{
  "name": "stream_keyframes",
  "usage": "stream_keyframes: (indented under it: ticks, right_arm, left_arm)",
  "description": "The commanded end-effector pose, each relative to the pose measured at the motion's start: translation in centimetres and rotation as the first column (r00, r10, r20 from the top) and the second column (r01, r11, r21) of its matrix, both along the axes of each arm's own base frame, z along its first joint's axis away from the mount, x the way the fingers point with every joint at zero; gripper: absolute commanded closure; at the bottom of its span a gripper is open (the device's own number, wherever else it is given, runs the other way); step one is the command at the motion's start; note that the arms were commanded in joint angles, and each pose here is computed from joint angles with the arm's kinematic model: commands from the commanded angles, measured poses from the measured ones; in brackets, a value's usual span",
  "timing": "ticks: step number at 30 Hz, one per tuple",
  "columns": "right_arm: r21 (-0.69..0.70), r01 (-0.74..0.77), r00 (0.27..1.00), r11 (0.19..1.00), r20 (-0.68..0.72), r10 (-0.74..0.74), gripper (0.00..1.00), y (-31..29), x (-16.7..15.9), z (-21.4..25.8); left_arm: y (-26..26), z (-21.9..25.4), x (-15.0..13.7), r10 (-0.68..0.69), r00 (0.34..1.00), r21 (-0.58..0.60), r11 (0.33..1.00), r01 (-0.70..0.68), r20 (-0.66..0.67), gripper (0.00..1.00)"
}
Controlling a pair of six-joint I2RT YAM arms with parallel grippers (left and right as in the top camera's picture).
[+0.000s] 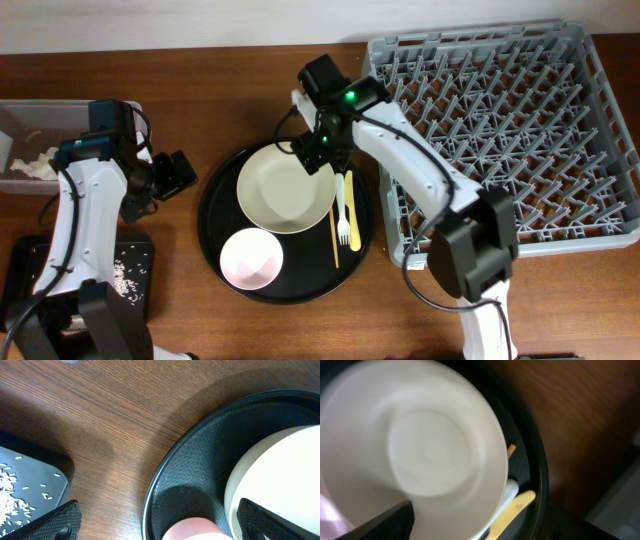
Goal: Sort waste into correct bins and load items into the dishwasher rack
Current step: 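Grasp the cream plate rim with the right gripper and lift it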
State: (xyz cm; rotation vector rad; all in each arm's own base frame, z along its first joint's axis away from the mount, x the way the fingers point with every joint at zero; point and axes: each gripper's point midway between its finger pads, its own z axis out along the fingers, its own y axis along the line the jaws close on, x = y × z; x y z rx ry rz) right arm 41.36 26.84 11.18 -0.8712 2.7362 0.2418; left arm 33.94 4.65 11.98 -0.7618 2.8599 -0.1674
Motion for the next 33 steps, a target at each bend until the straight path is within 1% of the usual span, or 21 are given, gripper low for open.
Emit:
stream_keyframes:
  ticks: [1, 2, 6, 7, 8, 10, 16, 19, 21, 22, 24, 25, 26, 27, 29, 30, 31, 33]
  right_arm:
    - [-0.055, -0.136, 0.99, 0.989, 0.017, 0.137, 0.16, 0.4, 1.0, -3.3]
    - [-0.064, -0.134, 0.991, 0.989, 0.013, 0.135, 0.19, 0.4, 1.2, -4.1]
    - [-0.089, -0.14, 0.99, 0.986, -0.046, 0.137, 0.21, 0.6, 1.3, -8.6]
    - [-0.092, -0.141, 0.989, 0.986, -0.054, 0.136, 0.23, 0.6, 1.2, -9.2]
    - [-0.095, -0.142, 0.989, 0.985, -0.061, 0.136, 0.25, 0.5, 1.2, -9.6]
    - [-0.099, -0.142, 0.988, 0.985, -0.07, 0.135, 0.26, 0.5, 1.1, -10.0]
    - [-0.075, -0.152, 0.986, 0.985, -0.082, 0.146, 0.28, 1.1, 0.7, -10.1]
    - [-0.075, -0.15, 0.986, 0.986, -0.083, 0.143, 0.4, 1.1, 0.7, -10.1]
    - [-0.075, -0.15, 0.986, 0.986, -0.083, 0.143, 0.53, 1.1, 0.7, -10.1]
    - [-0.075, -0.15, 0.986, 0.986, -0.083, 0.143, 0.57, 1.1, 0.7, -10.1]
    - [-0.076, -0.149, 0.986, 0.986, -0.083, 0.143, 0.69, 1.1, 0.7, -10.1]
    - [-0.076, -0.149, 0.986, 0.986, -0.083, 0.143, 0.73, 1.1, 0.7, -10.1]
    - [-0.075, -0.149, 0.986, 0.986, -0.082, 0.142, 0.81, 1.0, 0.7, -10.1]
    - [-0.076, -0.148, 0.986, 0.986, -0.082, 0.142, 0.83, 1.0, 0.8, -10.1]
    - [-0.076, -0.148, 0.986, 0.986, -0.084, 0.142, 0.82, 1.0, 0.7, -10.1]
    - [-0.077, -0.148, 0.986, 0.986, -0.086, 0.142, 0.9, 1.0, 0.7, -10.1]
    - [-0.077, -0.148, 0.986, 0.986, -0.088, 0.141, 0.96, 0.9, 0.6, -10.1]
    - [-0.076, -0.147, 0.986, 0.986, -0.085, 0.141, 0.96, 1.0, 0.7, -10.0]
  left_arm:
    - [-0.1, 0.8, 0.5, 0.0, 1.0, -0.005, 1.0, 0.0, 0.029, 0.01]
    - [-0.1, 0.8, 0.5, 0.0, 1.0, -0.005, 1.0, 0.0, 0.029, 0.0]
    - [-0.1, 0.8, 0.5, 0.0, 1.0, -0.005, 1.0, 0.0, 0.029, 0.01]
    - [-0.1, 0.8, 0.5, 0.0, 1.0, -0.005, 1.0, 0.0, 0.029, 0.01]
    - [-0.1, 0.8, 0.5, 0.0, 1.0, -0.005, 1.0, 0.0, 0.029, 0.01]
    - [-0.1, 0.8, 0.5, 0.0, 1.0, -0.005, 1.0, 0.0, 0.029, 0.01]
    - [-0.1, 0.8, 0.5, 0.0, 1.0, -0.005, 1.0, 0.0, 0.029, 0.0]
    - [-0.1, 0.8, 0.5, 0.0, 1.0, -0.005, 1.0, 0.0, 0.029, 0.01]
    - [-0.1, 0.8, 0.5, 0.0, 1.0, -0.005, 1.0, 0.0, 0.029, 0.01]
    - [-0.1, 0.8, 0.5, 0.0, 1.0, -0.005, 1.0, 0.0, 0.029, 0.01]
    - [-0.1, 0.8, 0.5, 0.0, 1.0, -0.005, 1.0, 0.0, 0.029, 0.01]
    - [-0.1, 0.8, 0.5, 0.0, 1.0, -0.005, 1.0, 0.0, 0.029, 0.01]
    - [-0.1, 0.8, 0.5, 0.0, 1.0, -0.005, 1.0, 0.0, 0.029, 0.01]
    - [-0.1, 0.8, 0.5, 0.0, 1.0, -0.005, 1.0, 0.0, 0.029, 0.01]
    - [-0.1, 0.8, 0.5, 0.0, 1.0, -0.005, 1.0, 0.0, 0.029, 0.01]
    - [-0.1, 0.8, 0.5, 0.0, 1.0, -0.005, 1.0, 0.0, 0.029, 0.01]
    - [-0.1, 0.8, 0.5, 0.0, 1.0, -0.005, 1.0, 0.0, 0.029, 0.01]
    - [-0.1, 0.8, 0.5, 0.0, 1.0, -0.005, 1.0, 0.0, 0.029, 0.0]
